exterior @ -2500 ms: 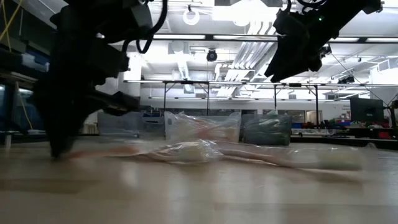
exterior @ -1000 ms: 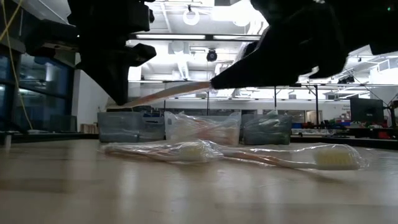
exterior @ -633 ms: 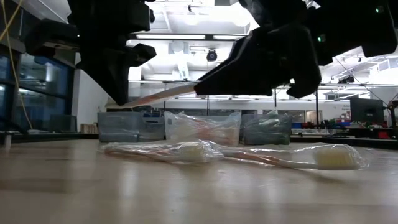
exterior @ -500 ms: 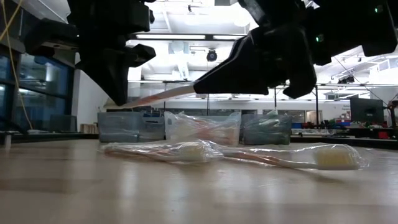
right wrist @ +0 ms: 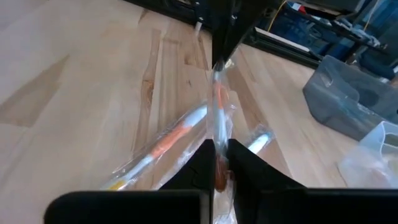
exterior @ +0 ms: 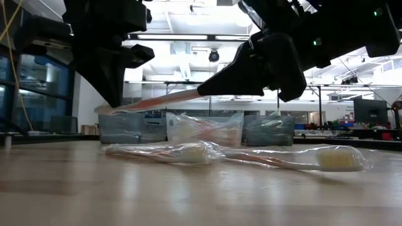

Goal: Pick & Place Toothbrushes
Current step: Put the orange toothbrush into the transparent bin

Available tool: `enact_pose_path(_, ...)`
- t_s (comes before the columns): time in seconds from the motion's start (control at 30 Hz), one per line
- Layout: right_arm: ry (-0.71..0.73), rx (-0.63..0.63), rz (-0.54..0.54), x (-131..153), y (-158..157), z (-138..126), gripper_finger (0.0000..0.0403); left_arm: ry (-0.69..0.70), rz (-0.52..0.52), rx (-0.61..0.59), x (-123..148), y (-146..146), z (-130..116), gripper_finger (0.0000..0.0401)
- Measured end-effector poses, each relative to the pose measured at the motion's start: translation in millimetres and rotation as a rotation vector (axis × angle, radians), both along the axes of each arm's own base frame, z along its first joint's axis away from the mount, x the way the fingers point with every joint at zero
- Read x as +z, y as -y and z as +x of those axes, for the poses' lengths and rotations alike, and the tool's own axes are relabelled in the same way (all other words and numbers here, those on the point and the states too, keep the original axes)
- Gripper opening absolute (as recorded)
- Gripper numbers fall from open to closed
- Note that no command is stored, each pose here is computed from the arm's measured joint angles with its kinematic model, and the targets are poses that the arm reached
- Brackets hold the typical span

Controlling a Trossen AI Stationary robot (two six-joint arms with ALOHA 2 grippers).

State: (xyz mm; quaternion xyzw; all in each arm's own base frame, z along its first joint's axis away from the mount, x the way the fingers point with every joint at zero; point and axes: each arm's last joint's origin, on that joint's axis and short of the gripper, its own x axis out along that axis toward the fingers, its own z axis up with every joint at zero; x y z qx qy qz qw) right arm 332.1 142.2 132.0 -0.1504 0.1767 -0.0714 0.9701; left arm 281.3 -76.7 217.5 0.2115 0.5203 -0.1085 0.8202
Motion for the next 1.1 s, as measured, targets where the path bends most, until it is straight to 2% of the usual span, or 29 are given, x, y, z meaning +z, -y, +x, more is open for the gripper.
enact_pose_path(0.1,0.005,-0.005,0.027,0,0,0,0.0017,-0.007,0.016,-0.025,0,0,-1,0.0023)
enact_pose_path(0.23,0.003,-0.035,0.058,0,1,-1,0.0017,-0.007,0.038,-0.015,5,-2,-5,0.0075)
enact_pose_path(0.37,-0.009,-0.069,0.073,5,5,-2,0.0015,-0.035,0.053,0.084,17,-7,-16,0.0112)
enact_pose_path(0.53,0.009,-0.189,0.048,25,22,-5,0.0015,-0.020,0.081,0.180,30,-14,-32,0.0120)
enact_pose_path(0.63,-0.002,-0.283,0.031,39,41,-8,0.0015,0.005,0.064,0.199,32,-15,-38,0.0120)
enact_pose_path(0.83,-0.024,-0.452,0.072,63,98,-11,0.0015,0.023,0.036,0.247,20,-18,-47,0.0120)
enact_pose_path(1.0,-0.037,-0.555,0.094,67,144,-11,0.0015,0.029,0.019,0.273,7,-19,-51,0.0120)
enact_pose_path(1.1,-0.068,-0.570,0.127,63,168,-11,0.0015,0.038,0.009,0.286,5,-19,-51,0.0120)
